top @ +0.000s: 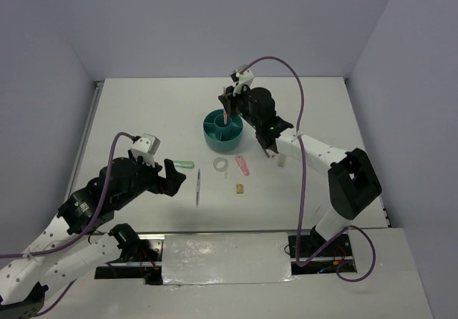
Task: Sort the stationery into containers
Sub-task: Place the pen in the storage box.
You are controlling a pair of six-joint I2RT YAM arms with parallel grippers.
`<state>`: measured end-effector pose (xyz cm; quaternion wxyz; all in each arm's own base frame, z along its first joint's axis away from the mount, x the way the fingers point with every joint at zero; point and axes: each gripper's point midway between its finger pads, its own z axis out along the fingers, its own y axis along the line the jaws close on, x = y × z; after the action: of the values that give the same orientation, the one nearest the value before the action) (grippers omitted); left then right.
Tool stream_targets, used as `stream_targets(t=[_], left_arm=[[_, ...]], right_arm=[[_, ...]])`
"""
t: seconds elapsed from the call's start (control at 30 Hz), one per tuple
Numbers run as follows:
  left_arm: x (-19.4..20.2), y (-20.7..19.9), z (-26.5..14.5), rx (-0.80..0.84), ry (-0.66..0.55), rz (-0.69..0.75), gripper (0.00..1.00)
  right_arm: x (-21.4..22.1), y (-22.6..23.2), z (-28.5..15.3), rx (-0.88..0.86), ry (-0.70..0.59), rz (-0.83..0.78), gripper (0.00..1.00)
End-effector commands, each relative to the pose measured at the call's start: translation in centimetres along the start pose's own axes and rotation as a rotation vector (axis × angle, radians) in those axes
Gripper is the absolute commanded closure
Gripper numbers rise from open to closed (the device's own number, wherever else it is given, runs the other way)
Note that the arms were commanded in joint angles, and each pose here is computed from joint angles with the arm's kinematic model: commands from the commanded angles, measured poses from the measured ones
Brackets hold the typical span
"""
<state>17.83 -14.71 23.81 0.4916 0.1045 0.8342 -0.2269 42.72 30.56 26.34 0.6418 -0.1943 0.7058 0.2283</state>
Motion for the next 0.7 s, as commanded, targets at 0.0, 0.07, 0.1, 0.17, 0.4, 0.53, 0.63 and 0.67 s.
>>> stream_targets(t=[0.0, 0.07, 0.1, 0.17, 0.4, 0.53, 0.63, 0.67], left_arm=[[-1.1, -0.8, 0.0, 0.041, -0.035, 0.016, 0.01], [-1.1, -0.8, -0.1, 0.043, -0.04, 0.015, 0.01], [-1.2, -0.9, -0.2, 0.046, -0.043, 0.014, 0.01], [-1.3, -0.9, -0.4, 0.049, -0.05, 0.013, 0.01], [-1.4, -1.0, -0.6, 0.064, -0.061, 0.015, 0.01], [-1.4, -1.0, -0.6, 0.061, -0.057, 0.015, 0.01], [-1.5, -1.0, -0.7, 0.06, -0.062, 0.012, 0.01], [-1.4, -1.0, -0.7, 0.058, -0.063, 0.011, 0.01]], right_arm=[[-3.8, 0.3, 1.2, -0.034, -0.108, 0.013, 1.0], [-3.7, 0.1, 1.7, -0.033, -0.105, 0.001, 1.0], [-3.3, -0.2, 2.4, -0.023, -0.097, -0.001, 1.0], [-2.6, -0.7, 3.0, -0.01, -0.076, -0.004, 1.0], [0.3, -0.7, 3.0, -0.027, -0.042, 0.014, 0.94], [3.0, -0.2, 2.5, -0.06, -0.013, 0.045, 0.81], [3.8, 0.0, 2.3, -0.07, -0.008, 0.063, 0.75], [4.2, 0.3, 2.1, -0.079, -0.002, 0.076, 0.72]])
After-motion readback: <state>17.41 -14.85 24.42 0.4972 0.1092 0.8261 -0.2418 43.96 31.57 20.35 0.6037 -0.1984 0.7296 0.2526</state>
